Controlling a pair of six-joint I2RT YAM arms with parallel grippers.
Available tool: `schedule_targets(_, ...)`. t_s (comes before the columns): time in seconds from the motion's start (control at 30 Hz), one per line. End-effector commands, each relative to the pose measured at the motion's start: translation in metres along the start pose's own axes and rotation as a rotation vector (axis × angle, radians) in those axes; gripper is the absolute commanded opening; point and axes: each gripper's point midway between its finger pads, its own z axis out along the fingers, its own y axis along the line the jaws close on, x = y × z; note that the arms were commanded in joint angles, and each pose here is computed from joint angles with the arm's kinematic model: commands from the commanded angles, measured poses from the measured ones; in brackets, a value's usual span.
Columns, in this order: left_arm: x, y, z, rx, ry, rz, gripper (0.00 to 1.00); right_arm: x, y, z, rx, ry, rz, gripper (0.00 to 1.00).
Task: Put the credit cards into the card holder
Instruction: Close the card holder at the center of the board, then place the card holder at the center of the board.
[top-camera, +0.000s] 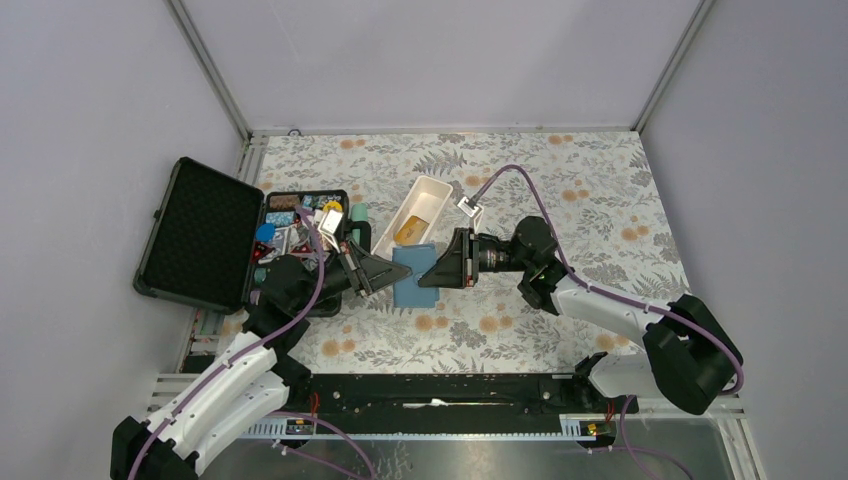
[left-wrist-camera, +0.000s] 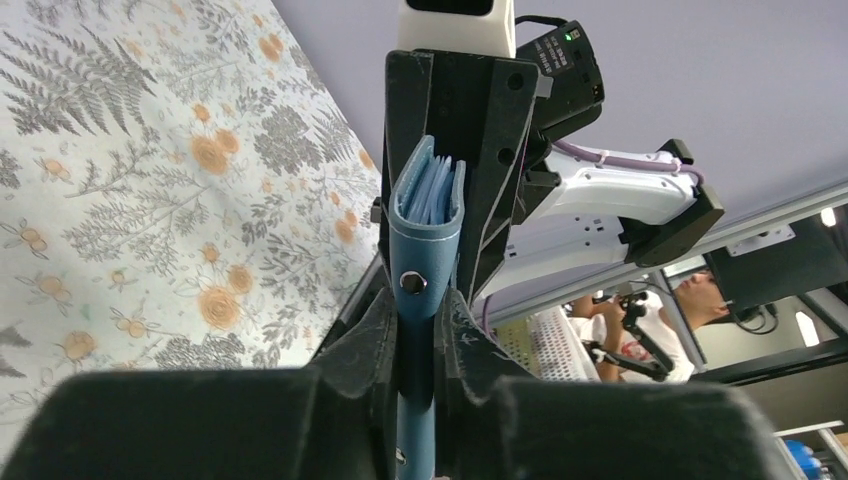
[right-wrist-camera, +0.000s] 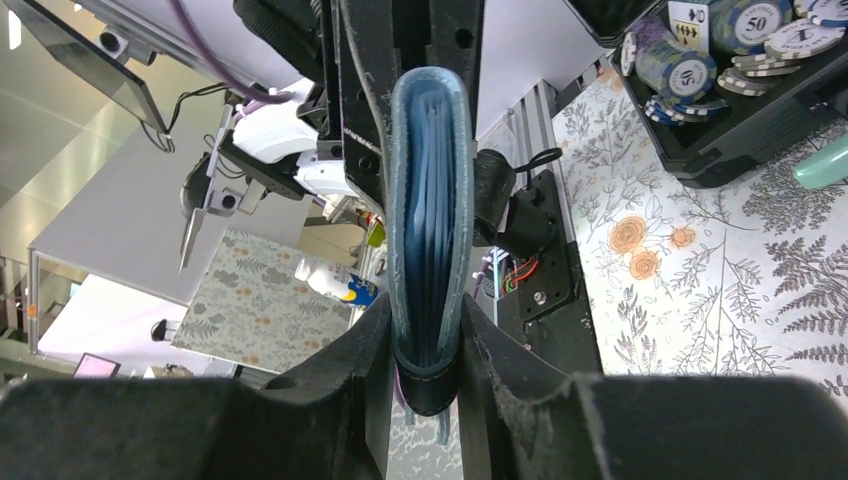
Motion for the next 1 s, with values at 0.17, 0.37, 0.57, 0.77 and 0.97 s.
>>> schedule_targets(0.17, -0.015, -0.024, -0.004, 0.067, -0.066, 0.071, 0.0, -0.023, 0.015, -0.003, 0.027, -0.098, -0.077, 0.6)
schedule_targets(0.37, -0.015, -0.023, -0.006, 0.064, -0.075, 0.064, 0.0, -0.027, 0.016, -0.007, 0.037, -0.135, -0.079, 0.63)
schedule_targets(0.57, -0.014, -0.019, -0.004, 0.06, -0.071, 0.054, 0.0, -0.028, 0.02, -0.003, -0.013, -0.138, -0.055, 0.5)
schedule_targets(0.77, -0.013, -0.01, -0.001, 0.026, -0.064, 0.047, 0.2, -0.026, 0.011, -0.002, 0.004, -0.135, -0.02, 0.02)
schedule_targets(0.97, -0.019, 0.017, -0.006, -0.142, -0.055, 0.115, 0.95, -0.039, -0.035, -0.026, 0.241, -0.209, 0.037, 0.0)
